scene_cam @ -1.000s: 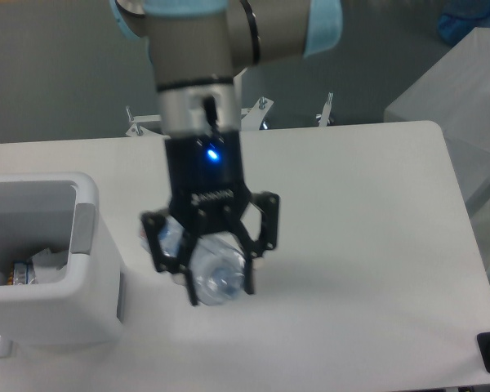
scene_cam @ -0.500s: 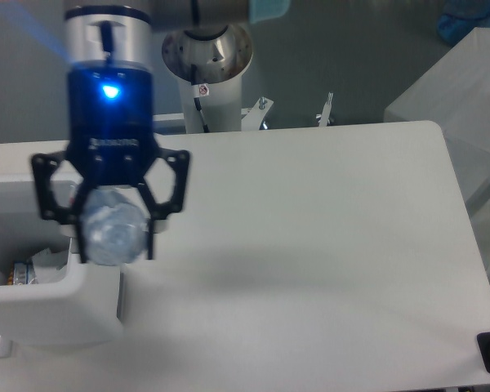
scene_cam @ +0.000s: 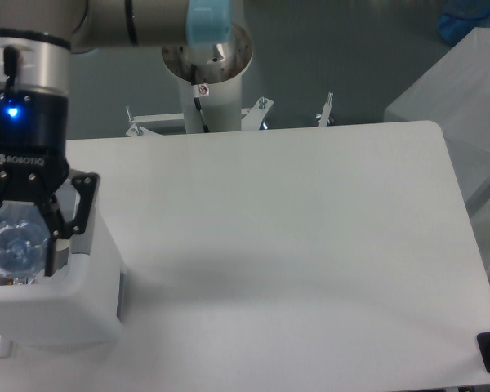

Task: Place the trash in the trash can
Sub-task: 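Open the gripper to drop the bottle and raise it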

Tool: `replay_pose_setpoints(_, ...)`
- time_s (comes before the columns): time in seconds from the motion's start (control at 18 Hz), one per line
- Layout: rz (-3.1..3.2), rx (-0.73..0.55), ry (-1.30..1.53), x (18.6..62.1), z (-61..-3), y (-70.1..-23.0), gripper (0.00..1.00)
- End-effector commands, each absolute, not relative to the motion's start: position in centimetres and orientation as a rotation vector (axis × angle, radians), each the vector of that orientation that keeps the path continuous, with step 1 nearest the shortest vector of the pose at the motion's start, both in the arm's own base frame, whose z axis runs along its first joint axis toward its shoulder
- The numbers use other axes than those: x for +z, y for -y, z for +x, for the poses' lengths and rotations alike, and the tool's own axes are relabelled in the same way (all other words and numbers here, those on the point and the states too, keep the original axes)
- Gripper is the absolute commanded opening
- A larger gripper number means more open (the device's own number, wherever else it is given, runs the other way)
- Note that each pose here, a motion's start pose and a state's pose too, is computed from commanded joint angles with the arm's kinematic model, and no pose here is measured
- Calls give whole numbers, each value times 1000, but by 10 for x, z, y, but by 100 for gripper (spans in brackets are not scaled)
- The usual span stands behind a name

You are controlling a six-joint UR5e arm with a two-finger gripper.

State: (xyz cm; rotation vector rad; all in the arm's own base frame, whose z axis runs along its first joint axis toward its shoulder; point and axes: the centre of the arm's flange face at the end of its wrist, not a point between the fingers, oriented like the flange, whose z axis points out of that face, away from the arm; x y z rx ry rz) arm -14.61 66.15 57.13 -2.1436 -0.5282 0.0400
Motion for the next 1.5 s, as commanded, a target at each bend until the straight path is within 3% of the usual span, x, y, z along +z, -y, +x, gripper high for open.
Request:
replay_pose_setpoints(0.17,-2181,32,535,550,-144,-664,65)
replay_pose_setpoints(0.28,-2191,30,538,544,-144,-664,73)
replay_pose_setpoints(0.44,-2200,23,528,542,-137,-665,75)
replay_pose_setpoints(0.72,-2210,30,519,539,-134,-661,100)
replay_pose_setpoints(0.89,-2208,74,504,542,-151,-658,100)
replay_pose_setpoints(1.0,-2209,152,506,542,-212,-640,100)
replay_pose_setpoints(1.17,-2173,163,534,554,-267,-621,100)
replay_pose_setpoints(1.5,-2267,392,359,547,-320,-592,100)
